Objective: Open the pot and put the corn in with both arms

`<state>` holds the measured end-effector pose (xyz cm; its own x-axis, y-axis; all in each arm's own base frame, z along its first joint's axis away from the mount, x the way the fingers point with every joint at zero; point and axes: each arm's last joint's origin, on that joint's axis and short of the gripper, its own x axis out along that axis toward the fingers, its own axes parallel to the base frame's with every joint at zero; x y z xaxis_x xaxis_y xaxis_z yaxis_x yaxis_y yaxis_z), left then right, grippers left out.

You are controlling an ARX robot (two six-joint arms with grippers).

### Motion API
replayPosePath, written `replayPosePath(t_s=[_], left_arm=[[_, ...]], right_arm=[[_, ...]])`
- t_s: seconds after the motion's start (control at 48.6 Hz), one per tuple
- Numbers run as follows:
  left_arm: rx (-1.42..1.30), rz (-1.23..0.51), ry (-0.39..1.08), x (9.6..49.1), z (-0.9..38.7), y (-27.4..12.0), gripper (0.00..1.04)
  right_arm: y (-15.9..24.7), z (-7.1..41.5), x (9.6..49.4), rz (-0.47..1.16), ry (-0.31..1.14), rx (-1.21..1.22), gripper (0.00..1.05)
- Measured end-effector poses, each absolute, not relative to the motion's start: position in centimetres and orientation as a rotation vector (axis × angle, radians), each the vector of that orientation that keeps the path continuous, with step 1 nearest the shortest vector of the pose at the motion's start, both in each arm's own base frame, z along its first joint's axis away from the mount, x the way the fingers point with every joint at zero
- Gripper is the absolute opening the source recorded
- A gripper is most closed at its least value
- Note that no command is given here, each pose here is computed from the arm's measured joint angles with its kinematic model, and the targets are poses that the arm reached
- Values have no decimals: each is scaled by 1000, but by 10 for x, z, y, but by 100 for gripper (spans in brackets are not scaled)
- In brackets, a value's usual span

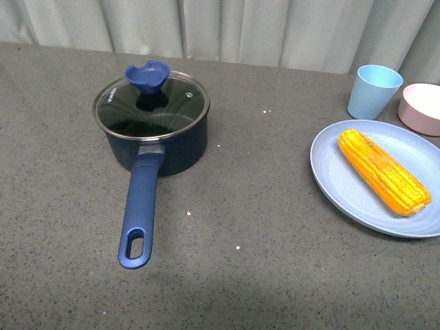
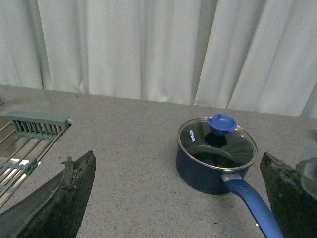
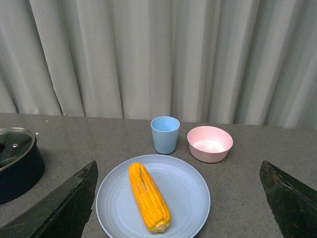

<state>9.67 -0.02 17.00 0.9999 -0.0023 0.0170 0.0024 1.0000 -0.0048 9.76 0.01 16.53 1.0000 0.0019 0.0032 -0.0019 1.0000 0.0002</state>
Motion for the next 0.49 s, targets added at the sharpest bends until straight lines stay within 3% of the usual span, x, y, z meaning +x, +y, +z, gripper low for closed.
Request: replayPosePath(t_s=[0.494], left_arm=[[-5, -2, -17, 97, 170, 0, 98]], right_arm=[[0, 165, 98, 2, -3, 0, 96]])
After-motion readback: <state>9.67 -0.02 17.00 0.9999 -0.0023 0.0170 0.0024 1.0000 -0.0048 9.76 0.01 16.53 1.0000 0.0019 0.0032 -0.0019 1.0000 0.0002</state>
